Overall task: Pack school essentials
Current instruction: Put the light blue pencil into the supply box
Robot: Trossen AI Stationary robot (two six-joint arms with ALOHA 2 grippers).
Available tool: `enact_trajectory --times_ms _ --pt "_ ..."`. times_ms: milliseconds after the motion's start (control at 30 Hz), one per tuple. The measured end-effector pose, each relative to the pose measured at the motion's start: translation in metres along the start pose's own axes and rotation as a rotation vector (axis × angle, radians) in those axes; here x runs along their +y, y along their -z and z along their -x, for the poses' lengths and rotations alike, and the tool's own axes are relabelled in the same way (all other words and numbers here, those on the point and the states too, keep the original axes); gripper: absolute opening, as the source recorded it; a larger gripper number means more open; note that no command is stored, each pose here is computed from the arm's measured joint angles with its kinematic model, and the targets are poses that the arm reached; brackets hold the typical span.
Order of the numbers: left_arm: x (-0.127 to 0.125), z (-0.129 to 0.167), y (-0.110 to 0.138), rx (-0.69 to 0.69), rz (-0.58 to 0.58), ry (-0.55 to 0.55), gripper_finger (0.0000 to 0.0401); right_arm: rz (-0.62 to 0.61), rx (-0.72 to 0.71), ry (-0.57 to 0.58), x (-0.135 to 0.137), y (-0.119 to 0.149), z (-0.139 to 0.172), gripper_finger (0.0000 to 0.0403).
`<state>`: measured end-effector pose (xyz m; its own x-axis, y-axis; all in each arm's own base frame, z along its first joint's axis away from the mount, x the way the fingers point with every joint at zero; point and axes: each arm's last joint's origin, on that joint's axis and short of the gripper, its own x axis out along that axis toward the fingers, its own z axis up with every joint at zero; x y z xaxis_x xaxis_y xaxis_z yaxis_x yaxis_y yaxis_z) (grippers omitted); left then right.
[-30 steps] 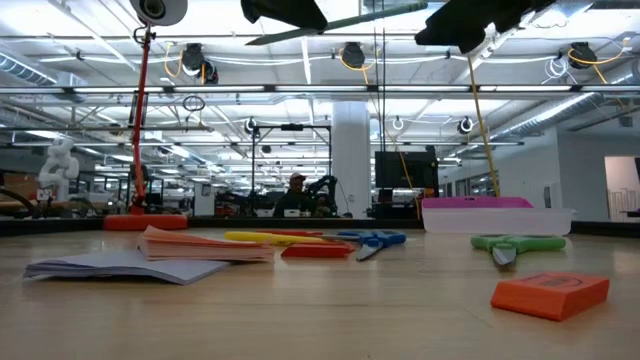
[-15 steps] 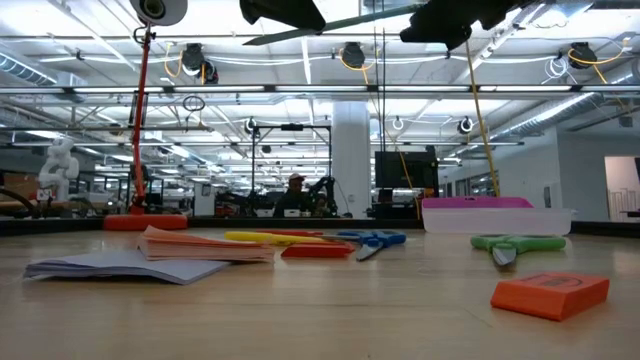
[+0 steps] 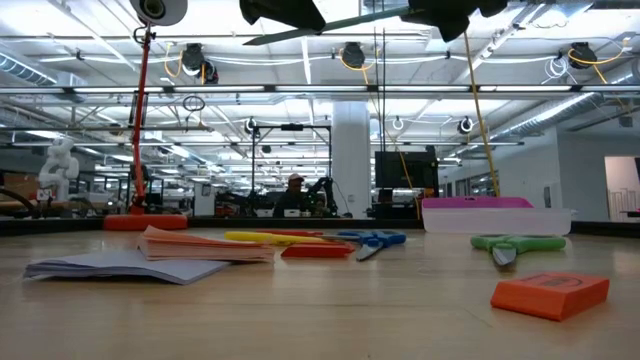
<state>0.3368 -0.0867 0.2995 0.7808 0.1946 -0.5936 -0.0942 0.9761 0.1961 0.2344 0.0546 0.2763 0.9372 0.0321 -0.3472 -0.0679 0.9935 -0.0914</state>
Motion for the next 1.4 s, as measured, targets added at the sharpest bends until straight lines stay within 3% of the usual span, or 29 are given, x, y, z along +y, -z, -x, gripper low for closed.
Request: enact_trajectory --times_ms 367,600,833,1067,1200,1400 --pt "0.0 0.0 0.0 0.001 0.003 -0.001 0.0028 -0.002 -0.008 0.002 0.0 -0.001 0.0 0.0026" --pt "0.0 0.0 0.0 0.001 0.015 -0.001 0.0035 -0.007 -0.008 0.004 0.0 -0.001 0.0 0.0022" --pt "-0.004 0.002 -0.002 -0.023 0.036 0.008 0.0127 -0.008 0.003 0.014 -0.002 0.0 0.0 0.002" --pt "-0.009 0.01 -0.003 -0.063 0.034 -0.114 0.0216 -0.031 0.079 0.045 -0.011 0.007 0.003 0.002" --pt "-0.009 0.021 -0.002 -0.055 0.028 -0.141 0.0231 -0.055 0.131 0.081 -0.02 0.011 0.015 0.002" --pt "-0.009 0.02 0.005 0.007 0.023 -0.158 0.0219 -0.089 0.224 0.265 -0.039 0.018 0.047 0.002"
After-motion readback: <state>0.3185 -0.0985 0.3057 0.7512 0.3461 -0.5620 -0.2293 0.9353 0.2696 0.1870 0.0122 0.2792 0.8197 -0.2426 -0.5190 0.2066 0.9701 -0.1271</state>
